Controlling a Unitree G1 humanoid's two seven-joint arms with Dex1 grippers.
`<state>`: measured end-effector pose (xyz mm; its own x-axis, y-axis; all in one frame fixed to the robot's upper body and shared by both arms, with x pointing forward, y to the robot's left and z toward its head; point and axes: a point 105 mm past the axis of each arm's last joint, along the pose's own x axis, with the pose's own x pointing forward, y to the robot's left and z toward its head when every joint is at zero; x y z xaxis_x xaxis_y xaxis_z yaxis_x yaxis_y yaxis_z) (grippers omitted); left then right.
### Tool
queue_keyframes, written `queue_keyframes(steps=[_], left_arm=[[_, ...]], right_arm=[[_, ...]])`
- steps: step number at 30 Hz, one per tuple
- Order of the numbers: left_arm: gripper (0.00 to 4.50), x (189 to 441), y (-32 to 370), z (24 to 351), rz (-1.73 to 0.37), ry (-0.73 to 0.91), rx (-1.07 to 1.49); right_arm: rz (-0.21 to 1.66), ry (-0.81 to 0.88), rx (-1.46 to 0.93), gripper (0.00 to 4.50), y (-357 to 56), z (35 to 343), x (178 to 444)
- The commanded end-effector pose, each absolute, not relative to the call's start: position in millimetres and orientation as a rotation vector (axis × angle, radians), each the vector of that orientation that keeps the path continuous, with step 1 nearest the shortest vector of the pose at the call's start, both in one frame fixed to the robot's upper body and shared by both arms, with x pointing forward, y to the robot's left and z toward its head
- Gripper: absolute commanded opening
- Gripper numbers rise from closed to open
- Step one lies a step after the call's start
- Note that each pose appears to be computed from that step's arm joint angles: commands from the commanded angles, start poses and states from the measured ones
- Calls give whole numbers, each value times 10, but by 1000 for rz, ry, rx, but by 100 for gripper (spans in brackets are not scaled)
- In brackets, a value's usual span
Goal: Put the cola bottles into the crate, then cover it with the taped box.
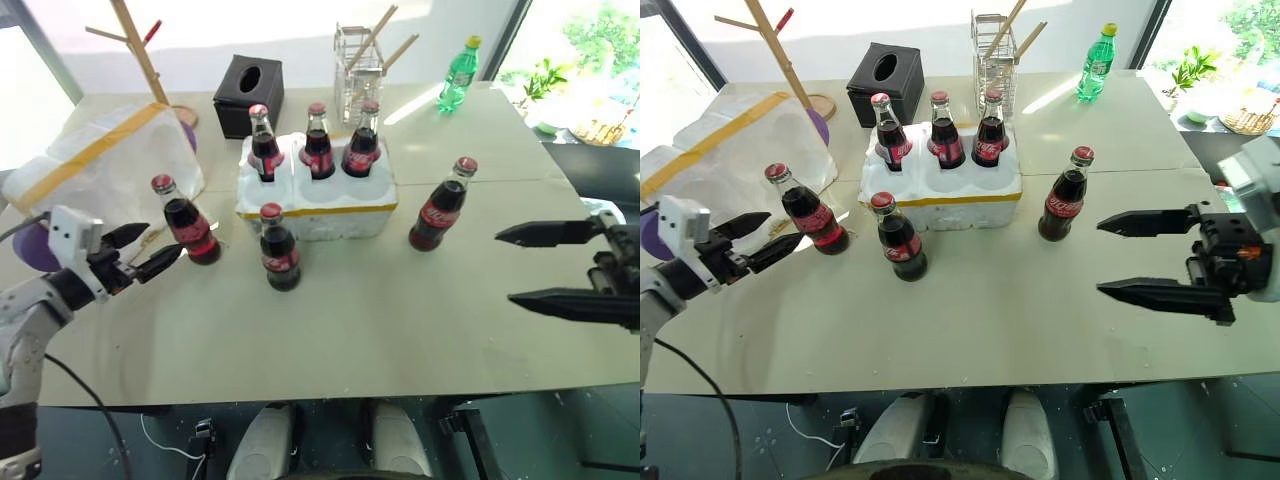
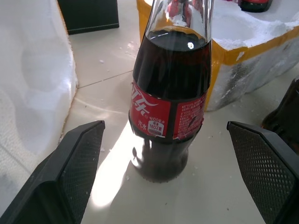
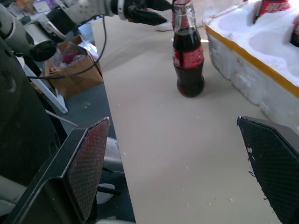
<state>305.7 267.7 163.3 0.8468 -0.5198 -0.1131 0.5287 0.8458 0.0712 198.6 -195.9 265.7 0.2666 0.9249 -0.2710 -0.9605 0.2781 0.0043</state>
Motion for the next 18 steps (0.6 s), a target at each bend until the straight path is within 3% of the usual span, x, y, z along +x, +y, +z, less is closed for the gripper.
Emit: queue_keyframes(steps=[1,10,13,15,18], left_arm=[[440,3203,2612,1672,-564,57,144],[440,3483,2493,1626,-546,12,138],[358,3472,2460,1652,-572,-8,120],[277,3455,2467,1681,-580,-13,116],[279,3399,2475,1814,-607,-20,101]], right_arm=[[1313,190,-192,450,-1801,2753,1928],[1334,158,-169,450,-1639,2834,1962],[1337,155,-162,450,-1592,2832,1985],[1339,152,-157,450,-1570,2839,1989],[1337,148,-149,450,-1545,2857,2004]])
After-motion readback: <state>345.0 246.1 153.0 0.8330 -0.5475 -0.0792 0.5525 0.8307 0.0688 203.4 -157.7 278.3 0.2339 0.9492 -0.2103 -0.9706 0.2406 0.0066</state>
